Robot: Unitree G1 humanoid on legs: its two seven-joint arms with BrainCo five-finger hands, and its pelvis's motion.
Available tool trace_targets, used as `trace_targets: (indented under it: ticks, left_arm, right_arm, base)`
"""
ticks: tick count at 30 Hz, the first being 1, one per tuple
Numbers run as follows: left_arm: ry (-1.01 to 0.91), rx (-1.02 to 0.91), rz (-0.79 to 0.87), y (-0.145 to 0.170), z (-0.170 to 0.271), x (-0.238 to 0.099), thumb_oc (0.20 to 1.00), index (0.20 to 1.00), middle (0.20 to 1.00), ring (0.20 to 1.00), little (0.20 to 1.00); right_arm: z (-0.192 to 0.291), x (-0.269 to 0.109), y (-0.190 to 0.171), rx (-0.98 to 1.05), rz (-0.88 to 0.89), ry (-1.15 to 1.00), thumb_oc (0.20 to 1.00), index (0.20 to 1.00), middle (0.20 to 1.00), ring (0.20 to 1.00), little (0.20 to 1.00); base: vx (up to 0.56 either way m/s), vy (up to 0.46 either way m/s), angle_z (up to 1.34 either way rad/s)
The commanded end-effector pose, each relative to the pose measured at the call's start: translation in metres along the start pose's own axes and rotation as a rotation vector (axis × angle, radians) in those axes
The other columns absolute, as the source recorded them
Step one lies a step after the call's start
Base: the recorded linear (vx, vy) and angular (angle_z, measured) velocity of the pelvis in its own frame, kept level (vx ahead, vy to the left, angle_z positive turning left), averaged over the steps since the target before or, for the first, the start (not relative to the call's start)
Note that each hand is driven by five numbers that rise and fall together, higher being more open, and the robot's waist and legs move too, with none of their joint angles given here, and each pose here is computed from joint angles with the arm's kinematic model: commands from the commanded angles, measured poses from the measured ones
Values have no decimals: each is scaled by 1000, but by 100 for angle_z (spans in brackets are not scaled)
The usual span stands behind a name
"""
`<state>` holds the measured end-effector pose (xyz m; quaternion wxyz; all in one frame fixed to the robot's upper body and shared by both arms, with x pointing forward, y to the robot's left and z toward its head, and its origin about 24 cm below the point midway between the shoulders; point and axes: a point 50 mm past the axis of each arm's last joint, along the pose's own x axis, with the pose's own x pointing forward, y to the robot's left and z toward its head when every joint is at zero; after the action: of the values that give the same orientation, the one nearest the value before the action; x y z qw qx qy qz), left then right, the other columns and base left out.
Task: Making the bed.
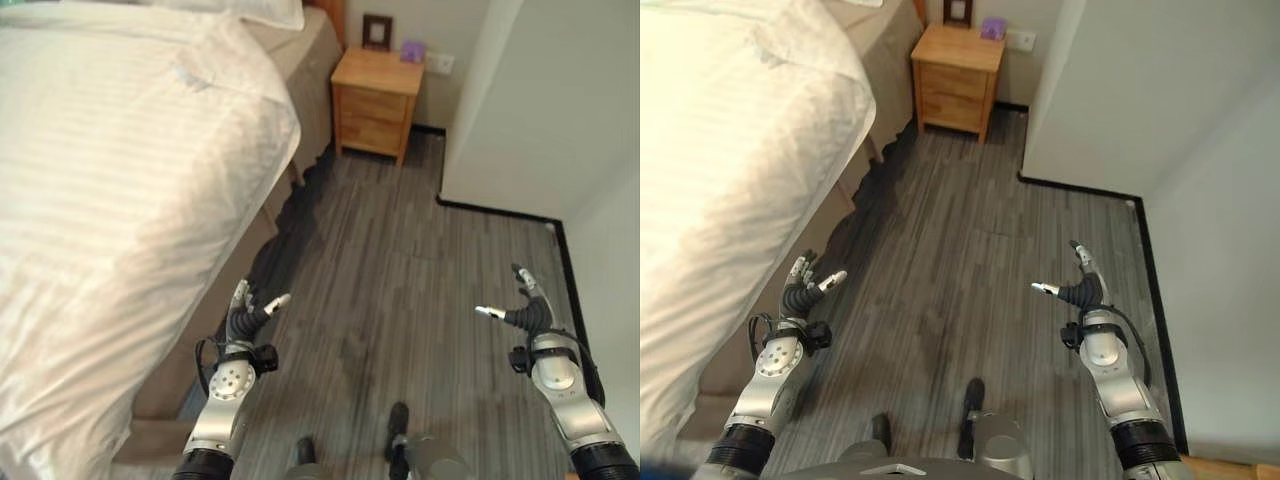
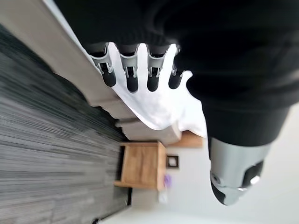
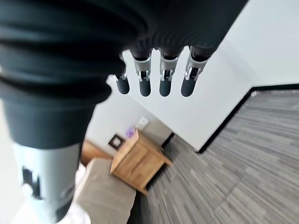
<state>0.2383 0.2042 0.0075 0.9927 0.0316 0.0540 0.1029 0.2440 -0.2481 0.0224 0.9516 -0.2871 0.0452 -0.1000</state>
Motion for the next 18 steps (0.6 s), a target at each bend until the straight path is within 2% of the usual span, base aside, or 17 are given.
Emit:
trace_targets:
  ticks: [1, 5, 11, 18]
  left_arm:
    - [-145, 7, 32, 13, 30, 7, 1000, 1000, 1000, 1000, 1000]
    - [-161, -20, 4, 7, 34, 4, 1000, 1000, 1000, 1000, 1000]
    - [-106, -21, -14, 5, 20, -5, 1000, 1000, 1000, 1000, 1000]
    - [-80, 62, -24, 14, 16, -4, 1000, 1000, 1000, 1000, 1000]
  right_arm:
    - [44, 15, -4, 22, -34, -202, 1000, 1000, 1000, 1000, 1000]
    - [49, 19, -3, 22, -15, -211, 1000, 1000, 1000, 1000, 1000]
    - [37, 19, 6, -16, 47, -169, 1000, 1000, 1000, 1000, 1000]
    - [33, 8, 28, 2, 104, -156, 1000, 1000, 1000, 1000, 1000]
  base:
    - [431, -396, 24]
    - [462, -119, -61]
    - [813, 185, -51]
    - [546, 172, -68]
